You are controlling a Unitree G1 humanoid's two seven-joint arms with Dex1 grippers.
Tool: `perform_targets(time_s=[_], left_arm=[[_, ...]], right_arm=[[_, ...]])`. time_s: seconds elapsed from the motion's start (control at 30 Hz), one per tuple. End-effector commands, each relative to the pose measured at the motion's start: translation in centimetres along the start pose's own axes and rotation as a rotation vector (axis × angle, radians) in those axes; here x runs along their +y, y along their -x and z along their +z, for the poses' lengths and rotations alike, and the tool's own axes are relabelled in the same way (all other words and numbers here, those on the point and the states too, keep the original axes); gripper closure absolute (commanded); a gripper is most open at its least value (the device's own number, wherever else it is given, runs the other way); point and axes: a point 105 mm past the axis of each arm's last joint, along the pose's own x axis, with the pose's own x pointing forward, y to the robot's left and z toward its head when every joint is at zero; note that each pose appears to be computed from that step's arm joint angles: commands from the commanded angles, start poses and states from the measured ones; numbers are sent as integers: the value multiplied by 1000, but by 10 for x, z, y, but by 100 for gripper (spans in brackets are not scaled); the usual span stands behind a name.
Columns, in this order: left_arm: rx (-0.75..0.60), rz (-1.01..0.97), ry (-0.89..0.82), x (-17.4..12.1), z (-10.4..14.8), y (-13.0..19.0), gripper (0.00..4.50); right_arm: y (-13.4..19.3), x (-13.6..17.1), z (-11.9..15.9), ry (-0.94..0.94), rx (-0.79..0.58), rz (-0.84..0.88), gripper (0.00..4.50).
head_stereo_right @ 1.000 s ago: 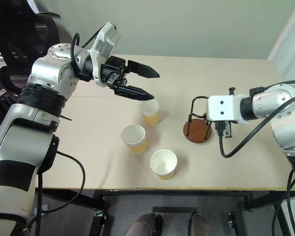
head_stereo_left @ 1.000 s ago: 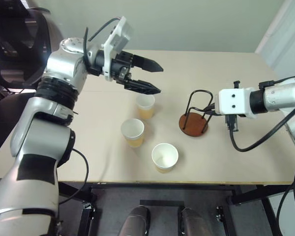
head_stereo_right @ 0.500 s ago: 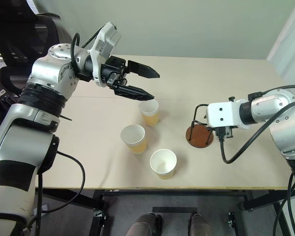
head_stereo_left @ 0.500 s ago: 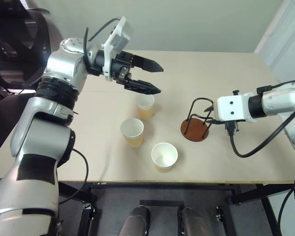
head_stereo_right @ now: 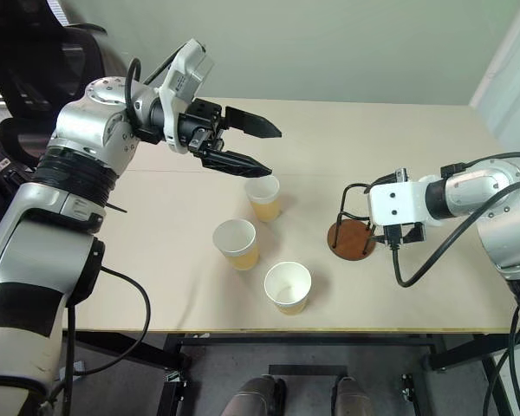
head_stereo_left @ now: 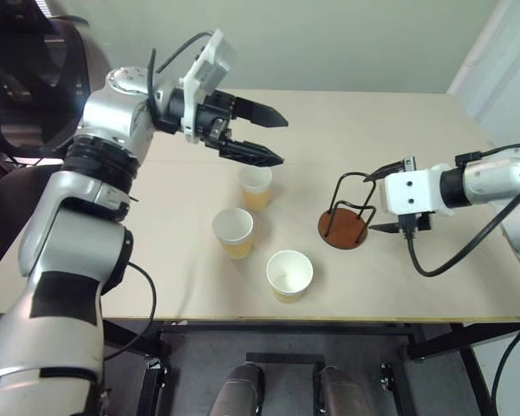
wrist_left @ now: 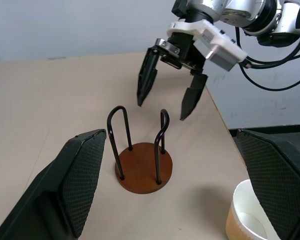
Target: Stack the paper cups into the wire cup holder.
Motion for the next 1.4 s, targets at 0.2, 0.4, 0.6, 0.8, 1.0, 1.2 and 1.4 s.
perform_targets(time_s=[0.2,0.4,0.6,0.8,1.0,1.2,1.4], left_arm=[[-28,-21,-62,-3,18,3,0],[-29,-20,-62,-2,18,3,0],[-25,-17,-63,-2,18,4,0],[-6,3,-66,1,15,6,0],[12,33,-90,6,13,8,0],[141,118,-158,17,-1,19,0],[544,300,-403,41,-36,43,0]], right_arm=[[3,-25,-1,102,28,-145,7],[3,-27,-2,108,20,-158,7],[19,-8,19,-141,-121,-12,7],[34,-22,45,-303,-261,-59,7],[44,-28,52,-379,-312,-93,7],[47,-27,45,-379,-274,-115,7],[47,-26,45,-384,-273,-115,7]])
